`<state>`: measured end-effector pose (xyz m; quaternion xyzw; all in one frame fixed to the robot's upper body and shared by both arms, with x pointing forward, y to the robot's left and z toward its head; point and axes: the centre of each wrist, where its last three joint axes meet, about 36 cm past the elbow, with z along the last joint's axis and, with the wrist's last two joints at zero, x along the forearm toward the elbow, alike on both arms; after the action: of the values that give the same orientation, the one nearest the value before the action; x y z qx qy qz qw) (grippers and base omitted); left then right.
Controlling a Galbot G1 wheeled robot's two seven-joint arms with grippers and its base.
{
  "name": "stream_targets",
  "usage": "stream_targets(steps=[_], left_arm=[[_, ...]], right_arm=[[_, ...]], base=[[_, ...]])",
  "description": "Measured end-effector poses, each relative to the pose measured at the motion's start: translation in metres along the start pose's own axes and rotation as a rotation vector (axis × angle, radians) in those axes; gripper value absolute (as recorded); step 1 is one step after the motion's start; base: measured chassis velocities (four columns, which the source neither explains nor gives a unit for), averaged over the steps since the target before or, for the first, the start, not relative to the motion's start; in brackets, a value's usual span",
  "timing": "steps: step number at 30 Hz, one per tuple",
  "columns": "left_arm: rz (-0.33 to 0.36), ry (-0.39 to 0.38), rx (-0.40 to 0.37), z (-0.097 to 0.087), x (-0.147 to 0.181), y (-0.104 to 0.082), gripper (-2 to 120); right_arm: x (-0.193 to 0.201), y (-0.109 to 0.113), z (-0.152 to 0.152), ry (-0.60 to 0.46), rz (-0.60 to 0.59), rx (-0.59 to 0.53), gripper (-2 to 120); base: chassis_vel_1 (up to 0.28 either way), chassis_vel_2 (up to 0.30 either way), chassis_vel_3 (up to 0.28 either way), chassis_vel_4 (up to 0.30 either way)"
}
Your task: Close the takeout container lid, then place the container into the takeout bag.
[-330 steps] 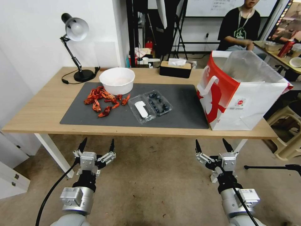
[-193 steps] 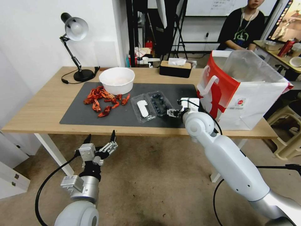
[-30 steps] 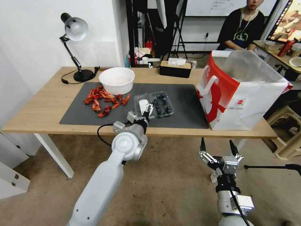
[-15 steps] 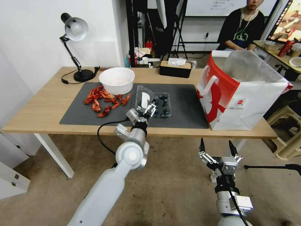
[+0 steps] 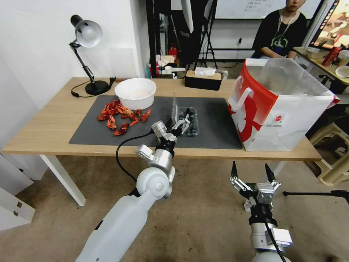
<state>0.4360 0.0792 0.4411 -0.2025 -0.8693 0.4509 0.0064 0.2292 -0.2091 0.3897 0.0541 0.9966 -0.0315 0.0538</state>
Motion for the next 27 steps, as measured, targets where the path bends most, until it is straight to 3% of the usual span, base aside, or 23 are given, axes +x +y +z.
stream_targets(steps=[1, 4, 10, 12, 18, 23, 27], left_arm=[[0.000, 0.000, 0.000, 0.000, 0.000, 0.000, 99], [-0.046, 0.050, 0.106, -0.005, -0.011, -0.012, 99], [-0.092, 0.096, 0.193, -0.011, -0.024, -0.021, 99], [-0.139, 0.144, 0.286, -0.017, -0.034, -0.026, 98], [-0.205, 0.191, 0.391, -0.021, -0.050, -0.027, 92], [-0.245, 0.201, 0.397, -0.018, -0.058, -0.019, 83], [-0.268, 0.196, 0.312, -0.008, -0.063, -0.007, 67]], right_arm=[[0.000, 0.000, 0.000, 0.000, 0.000, 0.000, 100], [0.000, -0.002, 0.000, -0.002, 0.004, 0.005, 100], [0.001, -0.003, 0.001, -0.004, 0.009, 0.008, 100], [0.001, -0.003, 0.001, -0.003, 0.010, 0.007, 100], [0.001, -0.002, 0.001, -0.004, 0.009, 0.005, 100], [0.000, -0.002, 0.001, -0.005, 0.008, 0.004, 100], [-0.001, -0.002, 0.001, -0.004, 0.008, 0.001, 100]], base=[[0.000, 0.000, 0.000, 0.000], [0.000, 0.000, 0.000, 0.000], [0.000, 0.000, 0.000, 0.000], [0.000, 0.000, 0.000, 0.000], [0.000, 0.000, 0.000, 0.000], [0.000, 0.000, 0.000, 0.000], [0.000, 0.000, 0.000, 0.000]])
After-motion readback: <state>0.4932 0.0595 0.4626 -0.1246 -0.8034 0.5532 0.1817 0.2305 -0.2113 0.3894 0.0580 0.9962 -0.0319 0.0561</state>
